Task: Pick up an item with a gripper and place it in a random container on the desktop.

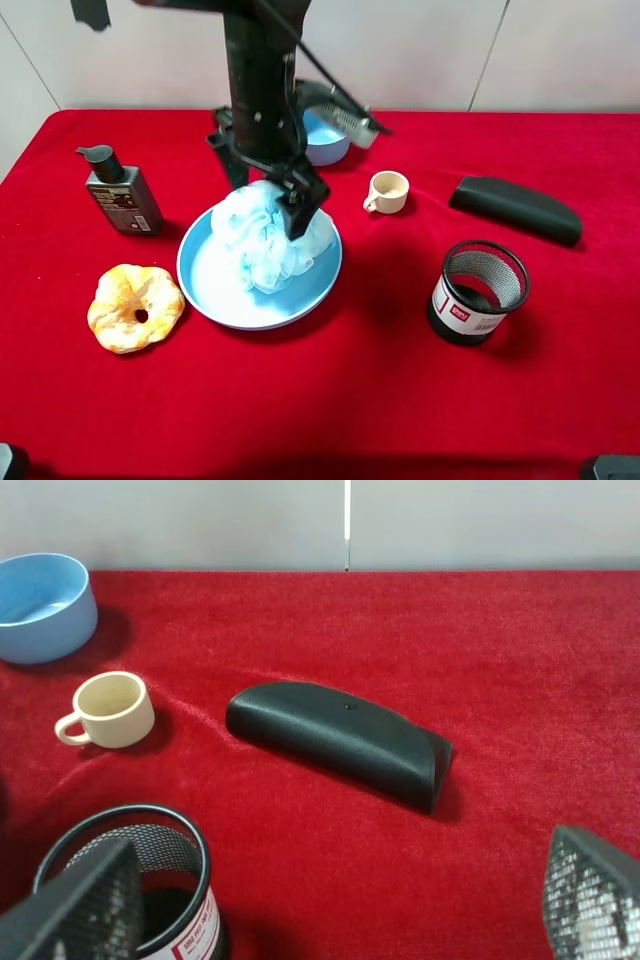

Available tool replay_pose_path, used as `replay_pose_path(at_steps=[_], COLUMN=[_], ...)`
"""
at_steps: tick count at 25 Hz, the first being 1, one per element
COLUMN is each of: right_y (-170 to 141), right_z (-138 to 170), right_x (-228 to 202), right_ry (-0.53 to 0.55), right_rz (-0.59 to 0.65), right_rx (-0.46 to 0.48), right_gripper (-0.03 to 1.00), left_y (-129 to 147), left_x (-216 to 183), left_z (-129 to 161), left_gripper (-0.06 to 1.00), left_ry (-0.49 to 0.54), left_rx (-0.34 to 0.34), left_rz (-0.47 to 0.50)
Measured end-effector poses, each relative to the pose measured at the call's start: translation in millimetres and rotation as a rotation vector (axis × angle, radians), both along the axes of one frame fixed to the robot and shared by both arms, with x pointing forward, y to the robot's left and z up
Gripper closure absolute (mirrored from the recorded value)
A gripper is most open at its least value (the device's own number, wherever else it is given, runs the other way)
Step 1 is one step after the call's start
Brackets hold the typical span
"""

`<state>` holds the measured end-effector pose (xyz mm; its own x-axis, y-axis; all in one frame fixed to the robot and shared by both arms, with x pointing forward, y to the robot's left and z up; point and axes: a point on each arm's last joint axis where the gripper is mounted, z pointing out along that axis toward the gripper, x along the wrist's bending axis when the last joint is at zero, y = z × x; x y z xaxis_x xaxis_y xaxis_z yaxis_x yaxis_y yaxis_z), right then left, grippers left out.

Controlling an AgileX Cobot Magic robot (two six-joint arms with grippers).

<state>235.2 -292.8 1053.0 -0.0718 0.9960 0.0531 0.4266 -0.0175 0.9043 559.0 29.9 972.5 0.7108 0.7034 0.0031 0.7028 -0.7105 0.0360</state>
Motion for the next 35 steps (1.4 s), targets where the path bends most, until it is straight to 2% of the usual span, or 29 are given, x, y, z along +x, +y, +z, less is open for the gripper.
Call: replay_pose_path(at_steps=[6,17,23,28,35], right_y=[0.0,0.0,0.0,0.0,0.0], right_z=[0.0,0.0,0.0,0.0,0.0], right_x=[0.0,0.0,0.0,0.0,0.0], right_ry=[0.0,0.0,0.0,0.0,0.0], right_rz=[0.0,0.0,0.0,0.0,0.0], right_rx=[0.0,0.0,0.0,0.0,0.0], right_gripper=[0.34,0.34,0.34,0.34,0.34], left_y=[3.8,32.0,66.4,101.5,155.1], left_x=[-5.2,-28.5,-61.5,-97.2,-159.0], left_z=[34.5,125.1,163.6,181.5,194.5], left_gripper=[-0.05,-0.05,-0.05,-0.05,-0.05], left_ry=[-0.062,-0.286,-0.386,-0.447,-0.521], left_rx=[-0.053,-0.139,-0.157,-0.167,-0.231], left_rz=[0.007,0.001,0.019,0.055,0.078])
